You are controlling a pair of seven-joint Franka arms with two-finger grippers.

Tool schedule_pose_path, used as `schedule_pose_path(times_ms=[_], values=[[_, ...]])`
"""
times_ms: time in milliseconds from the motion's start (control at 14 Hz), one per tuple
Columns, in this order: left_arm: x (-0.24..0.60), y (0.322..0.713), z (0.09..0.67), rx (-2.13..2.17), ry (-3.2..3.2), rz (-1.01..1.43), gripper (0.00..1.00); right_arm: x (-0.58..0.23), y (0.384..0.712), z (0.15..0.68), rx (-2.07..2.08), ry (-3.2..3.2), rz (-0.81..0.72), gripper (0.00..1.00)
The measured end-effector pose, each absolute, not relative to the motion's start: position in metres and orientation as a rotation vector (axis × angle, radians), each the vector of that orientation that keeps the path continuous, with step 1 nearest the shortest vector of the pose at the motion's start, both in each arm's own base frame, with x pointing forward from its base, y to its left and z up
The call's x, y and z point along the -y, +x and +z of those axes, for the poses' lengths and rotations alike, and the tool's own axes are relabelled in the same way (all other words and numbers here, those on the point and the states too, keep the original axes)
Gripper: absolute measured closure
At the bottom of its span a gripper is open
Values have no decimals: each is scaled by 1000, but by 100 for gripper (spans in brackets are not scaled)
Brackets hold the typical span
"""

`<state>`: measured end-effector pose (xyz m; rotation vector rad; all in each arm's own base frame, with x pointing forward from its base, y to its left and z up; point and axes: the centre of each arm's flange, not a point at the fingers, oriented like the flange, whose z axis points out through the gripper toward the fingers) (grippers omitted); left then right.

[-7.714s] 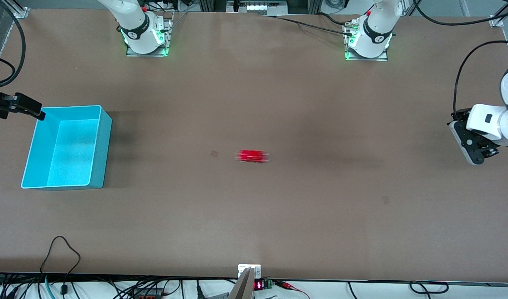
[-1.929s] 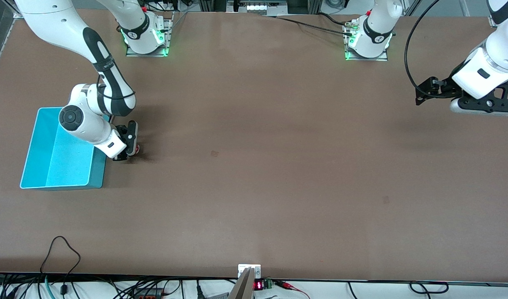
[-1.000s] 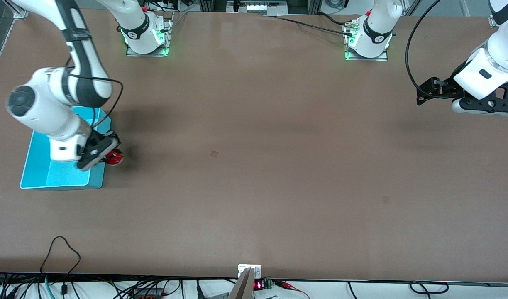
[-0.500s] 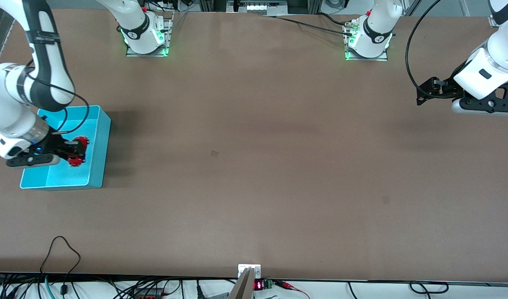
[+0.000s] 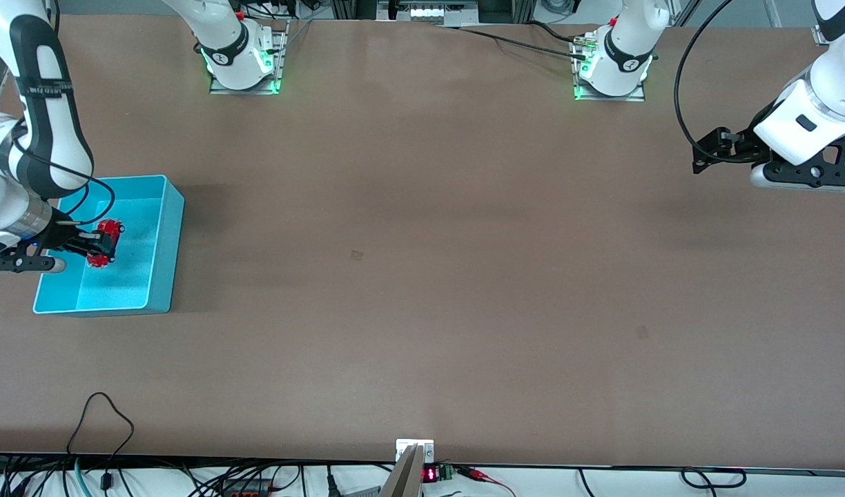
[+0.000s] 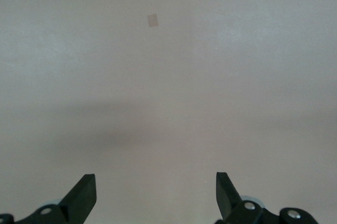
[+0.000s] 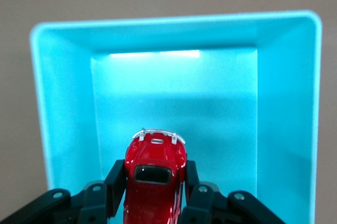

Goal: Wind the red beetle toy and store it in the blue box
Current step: 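Lift the red car with the right gripper over the cyan box, then lower the car into the box and open the right gripper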

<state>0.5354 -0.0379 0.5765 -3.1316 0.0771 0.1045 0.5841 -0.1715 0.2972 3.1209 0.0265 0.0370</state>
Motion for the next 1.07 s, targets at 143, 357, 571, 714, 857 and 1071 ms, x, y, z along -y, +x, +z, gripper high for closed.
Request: schedule_pose_path(times_ms=[143, 357, 571, 714, 857, 1071], values=[[38, 535, 577, -77, -3132, 105, 0, 171, 583, 282, -40, 3120, -4, 51], [38, 535, 576, -77, -3131, 107, 0, 171, 582, 260, -41, 3117, -57, 51], [38, 535, 576, -77, -3131, 108, 0, 181, 582, 238, -28, 3091, -43, 51], [38, 535, 576, -77, -3131, 108, 0, 187, 580, 222, -14, 3088, -47, 51], [38, 535, 576, -77, -3131, 108, 0, 188, 580, 210, 3, 3095, -26, 51], [38, 535, 576, -77, -3131, 108, 0, 188, 582, 206, 18, 3100, -14, 36]])
